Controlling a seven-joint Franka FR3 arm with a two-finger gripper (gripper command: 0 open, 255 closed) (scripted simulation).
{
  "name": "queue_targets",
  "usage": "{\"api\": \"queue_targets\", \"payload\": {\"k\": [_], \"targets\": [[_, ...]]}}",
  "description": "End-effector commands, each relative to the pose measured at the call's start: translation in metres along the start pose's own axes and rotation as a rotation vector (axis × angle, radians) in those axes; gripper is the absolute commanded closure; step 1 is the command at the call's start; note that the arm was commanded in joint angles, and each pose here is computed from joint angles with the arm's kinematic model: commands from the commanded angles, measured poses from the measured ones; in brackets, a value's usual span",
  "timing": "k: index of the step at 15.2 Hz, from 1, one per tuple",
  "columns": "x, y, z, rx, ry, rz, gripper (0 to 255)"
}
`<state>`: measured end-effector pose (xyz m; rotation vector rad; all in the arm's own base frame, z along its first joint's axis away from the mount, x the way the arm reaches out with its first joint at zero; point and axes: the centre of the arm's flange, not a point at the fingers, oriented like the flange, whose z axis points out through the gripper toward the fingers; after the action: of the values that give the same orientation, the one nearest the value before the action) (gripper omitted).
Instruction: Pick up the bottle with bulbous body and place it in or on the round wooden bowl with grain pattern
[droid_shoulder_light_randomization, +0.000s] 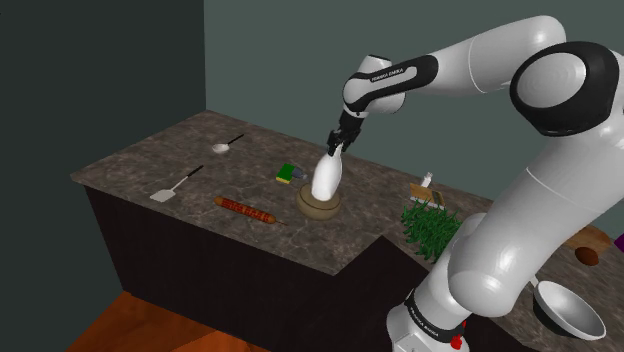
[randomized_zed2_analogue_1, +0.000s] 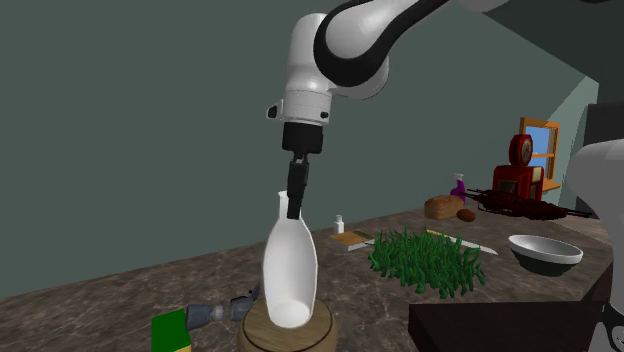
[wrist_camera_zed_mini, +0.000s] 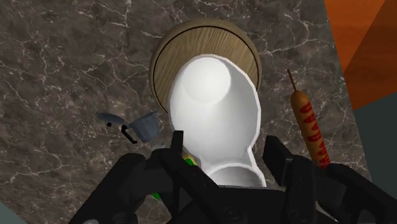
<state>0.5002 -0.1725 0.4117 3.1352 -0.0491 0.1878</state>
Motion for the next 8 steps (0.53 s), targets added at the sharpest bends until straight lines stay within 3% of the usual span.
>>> {"api": "queue_targets", "payload": {"k": [1,5,8], "targets": [[0.000,0.000,0.000,0.000,0.000,0.000,0],[0.000,0.000,0.000,0.000,0.000,0.000,0],[0.000,0.000,-0.039,0.000,0.000,0.000,0]]}}
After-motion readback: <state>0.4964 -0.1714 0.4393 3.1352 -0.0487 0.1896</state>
